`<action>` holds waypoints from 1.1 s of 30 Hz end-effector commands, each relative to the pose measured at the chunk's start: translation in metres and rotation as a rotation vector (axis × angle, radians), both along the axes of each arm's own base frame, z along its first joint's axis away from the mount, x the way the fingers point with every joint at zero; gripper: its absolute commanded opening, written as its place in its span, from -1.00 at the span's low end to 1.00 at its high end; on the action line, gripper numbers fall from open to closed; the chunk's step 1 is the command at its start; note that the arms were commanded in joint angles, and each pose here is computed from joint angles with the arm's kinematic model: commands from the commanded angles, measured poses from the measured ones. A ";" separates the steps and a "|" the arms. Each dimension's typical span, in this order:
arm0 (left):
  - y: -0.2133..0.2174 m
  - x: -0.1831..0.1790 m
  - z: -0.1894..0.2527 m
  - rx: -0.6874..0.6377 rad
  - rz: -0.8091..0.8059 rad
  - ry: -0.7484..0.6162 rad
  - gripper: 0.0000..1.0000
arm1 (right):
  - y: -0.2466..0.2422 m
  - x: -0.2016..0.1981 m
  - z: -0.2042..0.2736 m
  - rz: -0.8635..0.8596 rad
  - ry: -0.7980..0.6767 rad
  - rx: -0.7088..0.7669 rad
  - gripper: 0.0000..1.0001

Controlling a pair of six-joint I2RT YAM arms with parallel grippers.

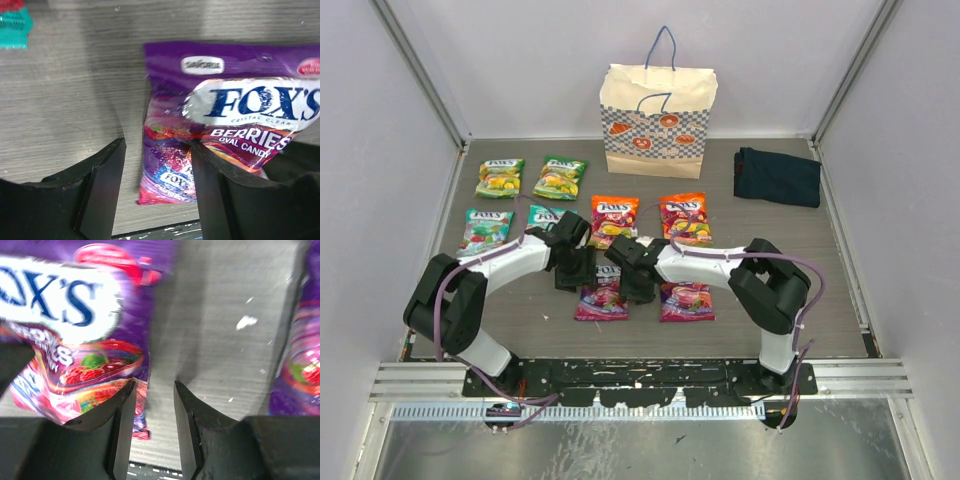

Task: Take the snacks out of the paper bag
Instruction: Adjust the snack at the center of the board.

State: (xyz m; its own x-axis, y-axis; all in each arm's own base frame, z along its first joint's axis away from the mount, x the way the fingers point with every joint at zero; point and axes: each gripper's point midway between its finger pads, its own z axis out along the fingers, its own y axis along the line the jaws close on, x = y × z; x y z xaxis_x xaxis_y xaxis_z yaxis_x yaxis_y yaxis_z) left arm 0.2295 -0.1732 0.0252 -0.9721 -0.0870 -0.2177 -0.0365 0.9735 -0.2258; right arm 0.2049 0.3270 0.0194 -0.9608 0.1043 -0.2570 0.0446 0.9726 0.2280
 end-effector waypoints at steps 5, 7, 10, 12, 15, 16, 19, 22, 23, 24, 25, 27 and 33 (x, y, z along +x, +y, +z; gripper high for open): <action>-0.014 0.019 0.007 -0.017 -0.120 -0.024 0.15 | -0.008 -0.033 0.010 0.067 0.062 -0.016 -0.15; -0.013 0.016 0.008 -0.014 -0.112 -0.009 0.14 | -0.008 -0.033 0.009 0.069 0.064 -0.019 -0.15; -0.007 0.010 0.009 0.006 -0.094 0.001 0.16 | -0.008 -0.031 0.005 0.072 0.063 -0.029 -0.15; -0.002 0.006 0.012 0.017 -0.081 0.003 0.18 | -0.009 -0.028 0.004 0.069 0.058 -0.031 -0.15; 0.002 0.000 0.013 0.020 -0.062 0.010 0.20 | -0.012 -0.021 0.003 0.059 0.051 -0.035 -0.15; 0.002 -0.002 0.013 0.021 -0.054 0.018 0.20 | -0.012 -0.017 0.003 0.055 0.046 -0.035 -0.15; 0.004 -0.008 0.011 0.021 -0.032 0.038 0.22 | -0.012 -0.010 0.005 0.053 0.036 -0.030 -0.15; 0.005 -0.011 0.011 0.020 -0.012 0.042 0.22 | -0.012 -0.007 0.007 0.054 0.025 -0.031 -0.15; 0.005 -0.011 0.011 0.019 -0.007 0.045 0.22 | -0.012 -0.006 0.006 0.051 0.024 -0.030 -0.15; 0.005 -0.011 0.012 0.017 -0.003 0.048 0.22 | -0.012 -0.005 0.005 0.051 0.023 -0.030 -0.15; 0.005 -0.012 0.012 0.016 0.000 0.049 0.23 | -0.012 -0.004 0.003 0.052 0.022 -0.031 -0.15; 0.005 -0.011 0.014 0.016 0.006 0.044 0.23 | -0.011 0.000 0.001 0.055 0.019 -0.035 -0.15; 0.003 -0.002 0.019 0.027 -0.002 0.026 0.24 | -0.005 0.010 0.009 0.066 -0.001 -0.023 -0.15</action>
State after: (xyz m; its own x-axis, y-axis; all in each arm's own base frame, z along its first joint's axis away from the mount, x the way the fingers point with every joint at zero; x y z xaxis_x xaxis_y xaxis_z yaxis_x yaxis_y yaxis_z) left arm 0.2176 -0.1675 0.0305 -0.9849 -0.0730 -0.1570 -0.0419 0.9802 -0.1933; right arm 0.1972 0.3156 0.0185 -0.9782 0.0401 -0.2036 -0.0010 0.9803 0.1975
